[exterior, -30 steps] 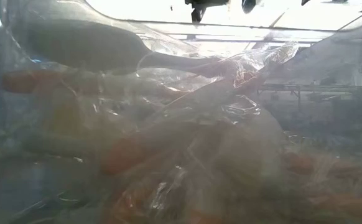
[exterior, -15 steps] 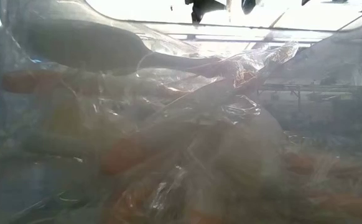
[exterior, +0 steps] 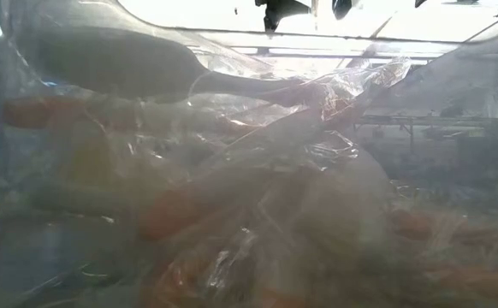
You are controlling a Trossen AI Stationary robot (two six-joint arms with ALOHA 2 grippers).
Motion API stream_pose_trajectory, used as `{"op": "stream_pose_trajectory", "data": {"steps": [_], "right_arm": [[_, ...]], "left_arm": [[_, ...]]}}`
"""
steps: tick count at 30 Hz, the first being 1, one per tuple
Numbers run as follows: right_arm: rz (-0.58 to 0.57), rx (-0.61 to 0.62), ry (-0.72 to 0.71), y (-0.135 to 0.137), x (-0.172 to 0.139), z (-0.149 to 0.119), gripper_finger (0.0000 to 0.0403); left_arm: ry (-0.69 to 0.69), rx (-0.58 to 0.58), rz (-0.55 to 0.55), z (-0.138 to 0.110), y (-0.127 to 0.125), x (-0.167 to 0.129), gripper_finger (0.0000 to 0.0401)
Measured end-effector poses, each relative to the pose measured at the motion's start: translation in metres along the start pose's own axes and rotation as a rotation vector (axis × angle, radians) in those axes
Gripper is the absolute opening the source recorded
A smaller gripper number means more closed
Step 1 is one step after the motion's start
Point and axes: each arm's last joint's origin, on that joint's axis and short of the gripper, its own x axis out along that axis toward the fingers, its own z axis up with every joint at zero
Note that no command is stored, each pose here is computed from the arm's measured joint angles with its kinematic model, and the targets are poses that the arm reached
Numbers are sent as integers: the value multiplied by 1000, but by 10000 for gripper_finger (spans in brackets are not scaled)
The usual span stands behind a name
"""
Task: Pick & Place Toothbrushes
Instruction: Put the orange toothbrush into the bottom black bin
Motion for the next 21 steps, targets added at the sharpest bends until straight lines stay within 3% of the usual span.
{"op": "stream_pose_trajectory", "data": {"steps": [8, 14, 21], "right_arm": [[-2, 8, 5, 0, 0, 0, 9], [-3, 11, 10, 0, 0, -1, 9], [-14, 58, 61, 0, 0, -6, 9]], "left_arm": [[47, 26, 4, -5, -1, -2, 205], [17, 96, -84, 4, -15, -28, 205], [2, 131, -60, 10, -25, -69, 205]]}}
